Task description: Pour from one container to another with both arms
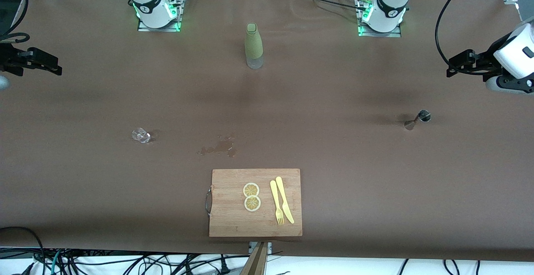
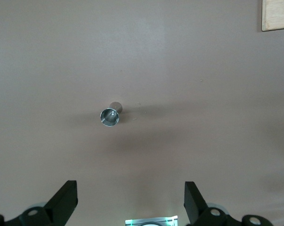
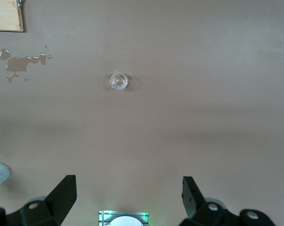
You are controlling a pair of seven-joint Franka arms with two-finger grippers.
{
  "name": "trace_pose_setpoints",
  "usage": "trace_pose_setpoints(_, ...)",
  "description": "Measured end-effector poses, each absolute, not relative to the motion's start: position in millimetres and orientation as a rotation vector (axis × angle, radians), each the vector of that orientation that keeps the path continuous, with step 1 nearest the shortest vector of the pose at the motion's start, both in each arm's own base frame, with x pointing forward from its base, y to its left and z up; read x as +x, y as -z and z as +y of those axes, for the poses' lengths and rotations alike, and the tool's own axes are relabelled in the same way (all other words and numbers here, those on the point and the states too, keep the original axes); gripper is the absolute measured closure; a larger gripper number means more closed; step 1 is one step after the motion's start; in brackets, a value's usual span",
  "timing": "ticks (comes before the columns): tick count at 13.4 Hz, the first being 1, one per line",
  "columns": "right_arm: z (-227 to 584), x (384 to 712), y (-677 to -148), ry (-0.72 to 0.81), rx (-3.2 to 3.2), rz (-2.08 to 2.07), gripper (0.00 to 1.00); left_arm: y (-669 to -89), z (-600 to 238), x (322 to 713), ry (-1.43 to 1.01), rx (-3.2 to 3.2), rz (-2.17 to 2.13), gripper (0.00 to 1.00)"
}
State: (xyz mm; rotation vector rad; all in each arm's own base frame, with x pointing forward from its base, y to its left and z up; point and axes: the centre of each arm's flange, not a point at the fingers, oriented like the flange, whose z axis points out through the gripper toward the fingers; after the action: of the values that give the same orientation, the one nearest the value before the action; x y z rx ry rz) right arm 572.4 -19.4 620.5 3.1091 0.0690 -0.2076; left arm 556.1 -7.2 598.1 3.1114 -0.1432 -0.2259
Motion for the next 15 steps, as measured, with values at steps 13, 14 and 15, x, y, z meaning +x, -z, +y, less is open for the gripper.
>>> trace_pose_setpoints(13,-25.0,563.2,-624.1,0.261,3.095,0.040,0.00,-585.3,-7.9,564.2,0.260,3.112,-0.141,0.00)
trace_pose_setpoints(14,-26.4,563.3,-623.4,0.264,3.095,0.036,0.00,-584.9,-8.0,564.6,0.260,3.112,-0.141,0.00)
trace_pose_setpoints(15,-26.7,563.6,-622.7,0.266,3.094,0.035,0.00,-584.4,-8.1,565.0,0.262,3.112,-0.141,0.00)
